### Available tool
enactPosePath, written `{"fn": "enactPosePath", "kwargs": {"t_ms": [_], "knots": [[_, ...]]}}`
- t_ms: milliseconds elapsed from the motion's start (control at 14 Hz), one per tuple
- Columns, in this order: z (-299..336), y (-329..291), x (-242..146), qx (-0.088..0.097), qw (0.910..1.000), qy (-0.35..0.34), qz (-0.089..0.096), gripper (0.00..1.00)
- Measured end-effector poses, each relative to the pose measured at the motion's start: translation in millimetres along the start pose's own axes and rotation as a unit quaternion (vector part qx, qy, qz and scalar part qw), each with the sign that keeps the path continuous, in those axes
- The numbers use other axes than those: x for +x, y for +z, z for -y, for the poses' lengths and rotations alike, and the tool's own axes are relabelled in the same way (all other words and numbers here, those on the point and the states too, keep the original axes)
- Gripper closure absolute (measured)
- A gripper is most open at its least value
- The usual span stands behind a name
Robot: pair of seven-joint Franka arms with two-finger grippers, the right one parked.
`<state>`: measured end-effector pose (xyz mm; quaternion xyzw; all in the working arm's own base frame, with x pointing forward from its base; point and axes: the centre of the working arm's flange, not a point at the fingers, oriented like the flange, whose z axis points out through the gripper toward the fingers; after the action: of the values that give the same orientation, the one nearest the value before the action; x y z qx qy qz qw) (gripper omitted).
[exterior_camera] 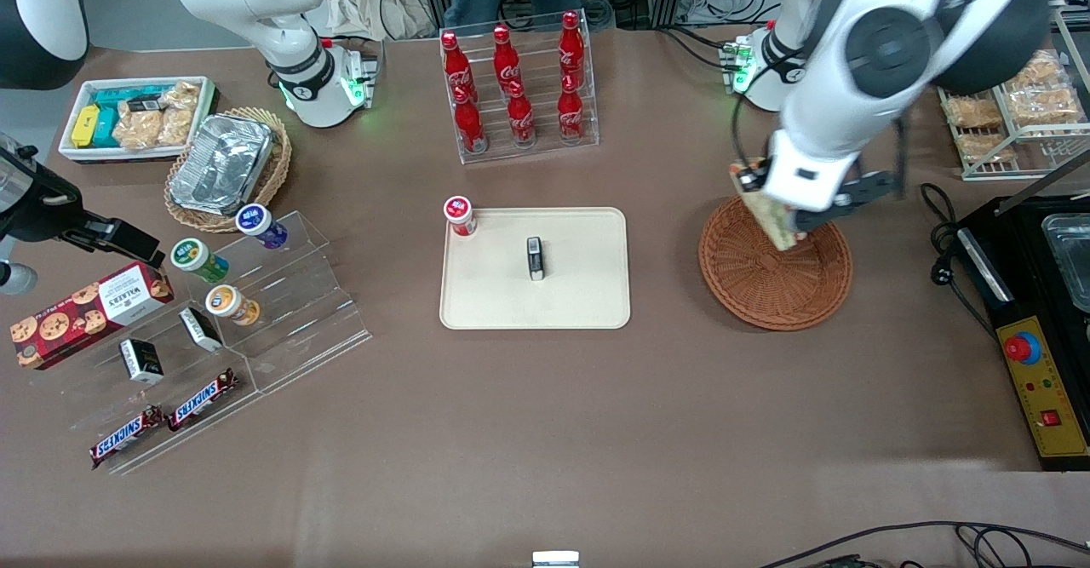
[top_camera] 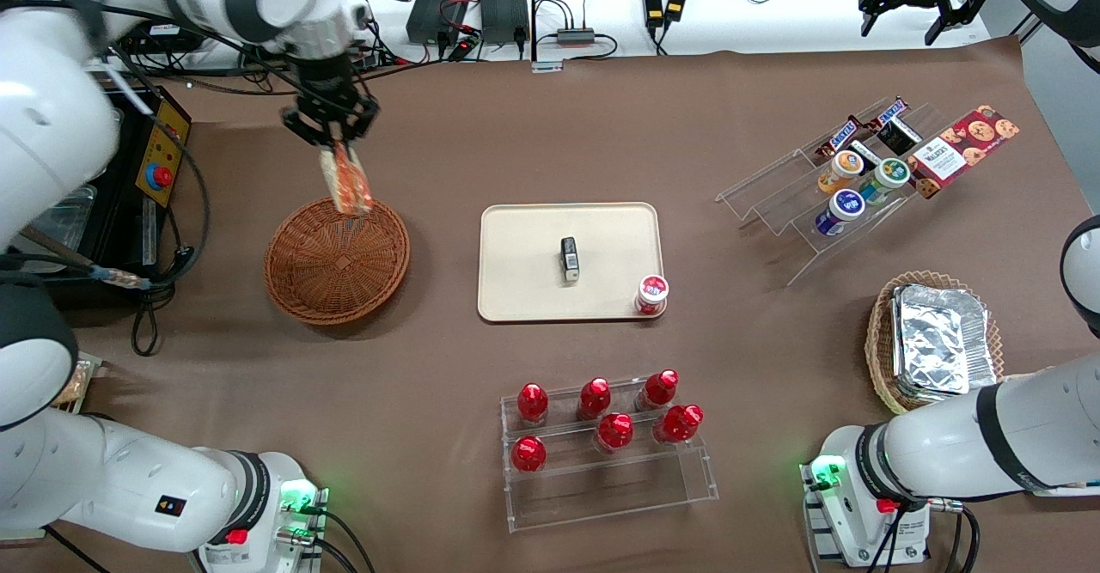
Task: Place sandwich from basket to tray
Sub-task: 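Carry the sandwich over the white tray beside the black box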
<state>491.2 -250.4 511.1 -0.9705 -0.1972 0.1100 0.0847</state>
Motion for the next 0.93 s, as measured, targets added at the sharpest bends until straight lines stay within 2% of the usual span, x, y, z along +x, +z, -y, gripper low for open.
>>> {"fn": "enactPosePath", "kwargs": {"t_ms": [143,357,429,571,786,929], "knots": [[-34,17,-10,0.011,0.9999,-0.004,0.007,0.86],[-76,24,-23,-0.005,0.9994,0.020,0.026,0.86],[-86,25,-26,-0.013,0.9992,0.026,0.026,0.86],[-104,28,-35,-0.032,0.9986,0.039,0.013,0.86],[-133,46,-40,-0.075,0.9956,0.054,-0.017,0.86],[-157,70,-49,-0.082,0.9930,0.076,-0.036,0.86]]}}
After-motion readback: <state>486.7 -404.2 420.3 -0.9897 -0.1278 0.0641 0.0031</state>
